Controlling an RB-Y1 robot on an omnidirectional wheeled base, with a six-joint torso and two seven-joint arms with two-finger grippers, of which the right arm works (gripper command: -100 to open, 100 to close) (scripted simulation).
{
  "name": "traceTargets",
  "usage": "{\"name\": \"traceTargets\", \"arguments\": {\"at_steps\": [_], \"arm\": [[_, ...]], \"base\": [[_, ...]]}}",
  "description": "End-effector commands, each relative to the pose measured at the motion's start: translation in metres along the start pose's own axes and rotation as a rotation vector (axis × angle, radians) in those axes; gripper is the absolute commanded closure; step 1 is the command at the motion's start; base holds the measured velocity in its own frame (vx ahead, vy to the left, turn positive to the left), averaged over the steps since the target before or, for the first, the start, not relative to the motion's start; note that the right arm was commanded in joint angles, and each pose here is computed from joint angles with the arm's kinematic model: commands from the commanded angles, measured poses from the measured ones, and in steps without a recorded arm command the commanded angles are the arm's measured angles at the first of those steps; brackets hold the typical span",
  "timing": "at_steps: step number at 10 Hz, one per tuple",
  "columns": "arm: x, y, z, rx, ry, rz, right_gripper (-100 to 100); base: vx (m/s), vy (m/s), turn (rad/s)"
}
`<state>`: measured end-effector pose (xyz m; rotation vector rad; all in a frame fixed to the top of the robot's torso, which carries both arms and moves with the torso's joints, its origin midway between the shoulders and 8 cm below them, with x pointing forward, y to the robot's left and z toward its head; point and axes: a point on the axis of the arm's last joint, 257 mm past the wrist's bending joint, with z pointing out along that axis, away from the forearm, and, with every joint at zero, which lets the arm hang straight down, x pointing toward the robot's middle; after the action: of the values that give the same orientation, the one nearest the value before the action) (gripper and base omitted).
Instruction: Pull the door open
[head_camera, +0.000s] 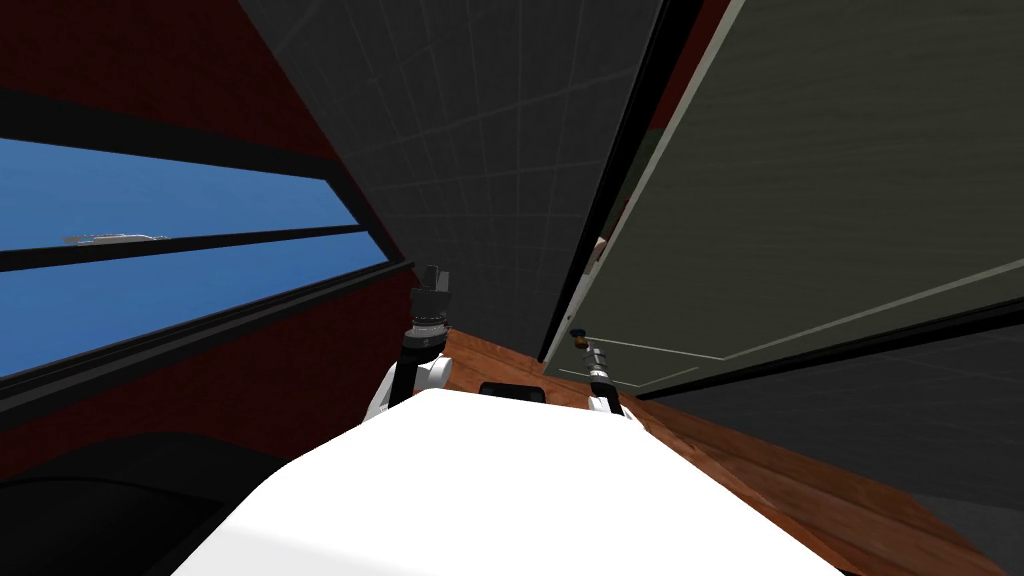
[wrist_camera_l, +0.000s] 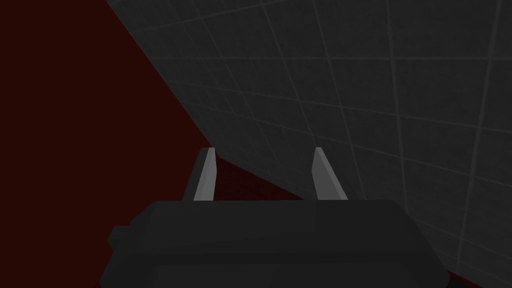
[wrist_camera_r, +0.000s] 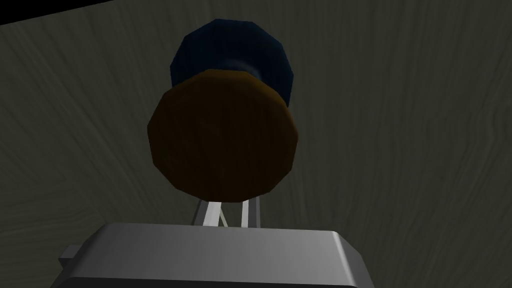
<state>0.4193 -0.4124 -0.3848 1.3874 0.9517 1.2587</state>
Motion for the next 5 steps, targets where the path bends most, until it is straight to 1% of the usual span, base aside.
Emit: {"name": "traceTargets", "arguments": {"at_steps": [1, 2, 3, 4, 5], "arm": [[0.021, 0.000, 0.0054, -0.011, 0.027, 0.072, 100], [0.020, 0.000, 0.0063, -0.012, 0.019, 0.108, 100], [-0.003, -0.001, 0.0008, 0.003, -0.017, 0.117, -100], [-0.002, -0.002, 0.0013, 0.003, -0.018, 0.144, -100], [0.000, -0.002, 0.0018, 0.002, -0.020, 0.173, -100]], "base": [[-0.029, -0.005, 0.047], [-0.088, -0.028, 0.166], [-0.077, -0.048, 0.023], [-0.056, -0.034, -0.038], [-0.067, 0.003, 0.037]]}}
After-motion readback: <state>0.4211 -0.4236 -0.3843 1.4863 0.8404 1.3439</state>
